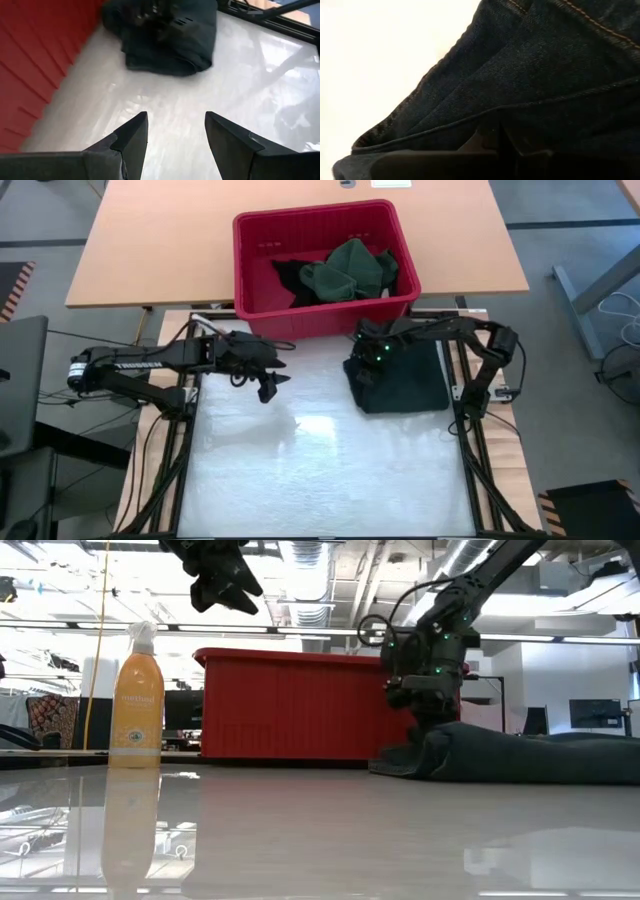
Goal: Fold laundry
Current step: Fold the dark blue pants, then remove the green polo shirt from the red laundry bin onto the table
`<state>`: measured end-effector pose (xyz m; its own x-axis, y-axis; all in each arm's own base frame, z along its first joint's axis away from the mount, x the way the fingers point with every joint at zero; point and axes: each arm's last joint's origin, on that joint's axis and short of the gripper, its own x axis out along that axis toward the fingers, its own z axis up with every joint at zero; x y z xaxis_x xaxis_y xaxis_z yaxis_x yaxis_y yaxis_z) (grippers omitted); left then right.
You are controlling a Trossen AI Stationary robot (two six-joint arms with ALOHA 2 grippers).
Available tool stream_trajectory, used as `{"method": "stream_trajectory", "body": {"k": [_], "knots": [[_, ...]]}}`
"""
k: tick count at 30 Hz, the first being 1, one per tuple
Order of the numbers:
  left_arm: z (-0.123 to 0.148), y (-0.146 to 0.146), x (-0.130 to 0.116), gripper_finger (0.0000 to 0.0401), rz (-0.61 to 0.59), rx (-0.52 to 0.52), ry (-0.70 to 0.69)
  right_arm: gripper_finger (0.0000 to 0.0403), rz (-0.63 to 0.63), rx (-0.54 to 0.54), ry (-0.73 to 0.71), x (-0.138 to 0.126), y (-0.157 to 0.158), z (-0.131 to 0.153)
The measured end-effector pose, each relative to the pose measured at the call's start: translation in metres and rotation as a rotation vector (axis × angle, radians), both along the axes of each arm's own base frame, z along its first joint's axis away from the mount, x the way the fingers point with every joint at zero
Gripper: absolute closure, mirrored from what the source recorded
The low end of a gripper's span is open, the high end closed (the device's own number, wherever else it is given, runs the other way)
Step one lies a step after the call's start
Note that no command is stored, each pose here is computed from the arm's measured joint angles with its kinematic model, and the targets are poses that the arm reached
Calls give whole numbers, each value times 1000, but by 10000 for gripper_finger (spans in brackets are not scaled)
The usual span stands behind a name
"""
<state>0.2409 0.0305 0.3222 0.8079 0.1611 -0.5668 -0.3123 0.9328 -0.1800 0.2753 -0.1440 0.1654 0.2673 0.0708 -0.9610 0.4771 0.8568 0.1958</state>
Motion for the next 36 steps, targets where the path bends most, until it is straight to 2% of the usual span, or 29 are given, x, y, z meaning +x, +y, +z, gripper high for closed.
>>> {"method": "stream_trajectory", "body": {"k": [6,11,17,21,23,26,31,34,36], "knots": [[0,-8,1,215,-25,5,0,387,40,-31,15,-14,-3,14],[0,-9,1,215,-24,9,0,387,59,-95,-102,-26,9,54],[3,-7,2,215,-16,61,-23,369,102,-161,-416,-50,29,130],[6,-3,4,215,-6,71,-65,360,88,-358,-677,-62,33,183],[8,0,5,215,-7,69,-80,359,11,-480,-825,-66,29,207],[10,3,6,215,-18,60,-111,358,-91,-563,-953,-69,16,229],[12,3,7,215,-32,14,-138,346,-70,-562,-947,-62,-17,234],[12,0,7,215,-56,-29,-151,324,-113,-428,-922,-51,-44,224],[12,-2,7,215,-62,-50,-152,302,-156,-384,-905,-43,-63,220]]}}
